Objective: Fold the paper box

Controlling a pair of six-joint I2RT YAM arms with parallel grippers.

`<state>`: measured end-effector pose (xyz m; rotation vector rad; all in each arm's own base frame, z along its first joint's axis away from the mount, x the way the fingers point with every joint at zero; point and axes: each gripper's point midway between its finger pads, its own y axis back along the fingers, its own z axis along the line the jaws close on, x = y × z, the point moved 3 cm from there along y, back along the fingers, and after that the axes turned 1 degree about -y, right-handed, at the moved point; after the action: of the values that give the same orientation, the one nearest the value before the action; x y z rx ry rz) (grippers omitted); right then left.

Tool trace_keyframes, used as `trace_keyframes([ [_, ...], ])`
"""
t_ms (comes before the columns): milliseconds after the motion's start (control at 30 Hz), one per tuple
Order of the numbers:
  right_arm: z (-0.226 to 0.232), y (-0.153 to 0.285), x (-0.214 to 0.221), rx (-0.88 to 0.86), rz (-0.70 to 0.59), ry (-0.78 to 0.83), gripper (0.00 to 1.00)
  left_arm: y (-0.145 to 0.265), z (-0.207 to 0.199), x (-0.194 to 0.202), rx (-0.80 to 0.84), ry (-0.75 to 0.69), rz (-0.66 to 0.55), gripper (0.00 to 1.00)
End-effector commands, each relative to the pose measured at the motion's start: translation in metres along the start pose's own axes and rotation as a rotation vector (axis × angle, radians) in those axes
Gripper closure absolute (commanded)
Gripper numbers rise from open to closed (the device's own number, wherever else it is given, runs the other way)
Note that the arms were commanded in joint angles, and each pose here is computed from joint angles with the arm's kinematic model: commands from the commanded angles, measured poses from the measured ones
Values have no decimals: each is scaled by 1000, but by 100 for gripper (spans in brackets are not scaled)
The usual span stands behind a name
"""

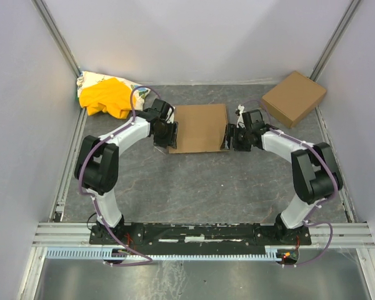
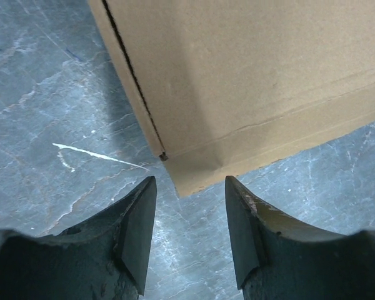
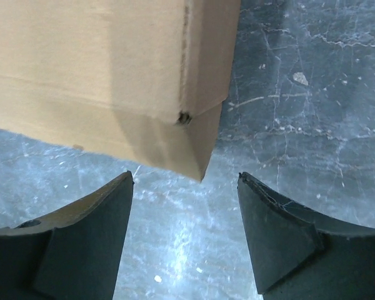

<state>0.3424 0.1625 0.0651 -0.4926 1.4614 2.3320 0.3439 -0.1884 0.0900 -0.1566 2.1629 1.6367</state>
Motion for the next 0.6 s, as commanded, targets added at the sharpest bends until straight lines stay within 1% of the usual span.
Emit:
trace_keyframes([
  [0,31,53,-45,-39,-156,89,24,28,7,-24,-71,-58,-134,44],
  [100,45,78,-68,-40,-174,131,24,45,10,-29,-96,-59,-186,44],
  [167,53,86,-85,-38,-195,140,23,57,2,-32,-51,-58,-236,45],
  [200,55,87,-94,-34,-213,139,23,63,-3,-33,-15,-57,-263,45],
  [267,60,75,-113,-33,-213,132,23,75,-19,-34,92,-48,-324,47],
  [300,64,68,-125,-40,-217,133,24,80,-29,-34,156,-37,-361,48],
  [333,68,58,-137,-52,-220,131,27,85,-37,-34,213,-27,-393,49],
  [367,71,45,-149,-67,-217,128,37,86,-42,-33,253,-8,-424,51],
  [433,80,22,-176,-95,-220,127,70,88,-49,-32,311,28,-479,57],
  [467,82,10,-187,-106,-212,121,90,88,-51,-33,328,32,-506,61],
  [500,86,1,-196,-122,-204,117,97,85,-53,-31,340,40,-511,65],
  [567,94,-11,-205,-165,-186,116,98,79,-56,-24,361,52,-504,74],
])
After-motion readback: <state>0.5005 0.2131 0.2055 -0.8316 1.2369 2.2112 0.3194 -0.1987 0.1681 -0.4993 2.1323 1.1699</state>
